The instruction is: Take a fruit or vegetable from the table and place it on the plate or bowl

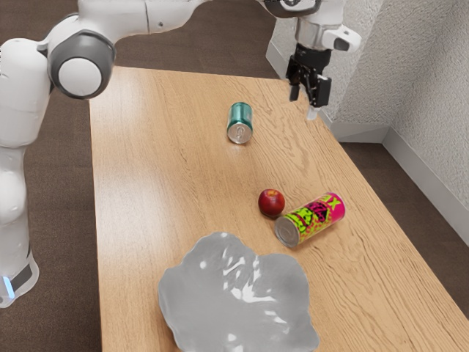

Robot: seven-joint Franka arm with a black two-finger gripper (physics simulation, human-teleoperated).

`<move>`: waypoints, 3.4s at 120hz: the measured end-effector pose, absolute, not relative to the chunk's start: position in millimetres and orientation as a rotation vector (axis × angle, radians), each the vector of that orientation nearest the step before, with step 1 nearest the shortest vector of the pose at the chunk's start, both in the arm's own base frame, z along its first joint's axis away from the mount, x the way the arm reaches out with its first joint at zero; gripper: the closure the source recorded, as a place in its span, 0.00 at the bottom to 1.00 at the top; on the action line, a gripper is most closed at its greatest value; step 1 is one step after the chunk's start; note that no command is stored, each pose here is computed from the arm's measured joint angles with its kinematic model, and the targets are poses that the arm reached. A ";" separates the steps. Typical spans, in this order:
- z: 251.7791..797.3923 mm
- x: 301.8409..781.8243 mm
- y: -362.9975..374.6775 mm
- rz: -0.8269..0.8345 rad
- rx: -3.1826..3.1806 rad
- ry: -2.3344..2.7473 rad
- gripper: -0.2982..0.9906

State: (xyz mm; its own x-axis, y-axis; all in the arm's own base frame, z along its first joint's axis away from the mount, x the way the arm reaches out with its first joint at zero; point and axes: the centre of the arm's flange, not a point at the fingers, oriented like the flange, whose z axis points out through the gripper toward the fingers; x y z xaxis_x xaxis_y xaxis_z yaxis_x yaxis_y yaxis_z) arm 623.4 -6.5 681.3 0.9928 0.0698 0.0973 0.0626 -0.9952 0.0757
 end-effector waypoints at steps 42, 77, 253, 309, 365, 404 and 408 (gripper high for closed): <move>589.9 647.5 -12.0 -0.084 3.121 0.025 0.23; 551.7 619.6 -31.2 -0.105 3.179 -0.080 0.23; 450.5 644.5 -51.2 -0.190 3.115 -0.269 0.23; 425.3 643.4 -52.7 -0.228 3.092 -0.265 0.23; 432.2 641.3 -47.0 -0.211 3.106 -0.257 0.54; 595.4 582.6 -45.5 0.049 3.168 -0.253 0.54; 601.1 558.7 -57.7 0.029 3.164 -0.280 0.54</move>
State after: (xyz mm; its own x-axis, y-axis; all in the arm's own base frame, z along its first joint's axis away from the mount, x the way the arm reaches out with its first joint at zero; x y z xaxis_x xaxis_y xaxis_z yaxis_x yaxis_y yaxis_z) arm 558.7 -57.7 601.1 0.9843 -0.1756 0.0154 -0.1750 -0.9839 -0.0369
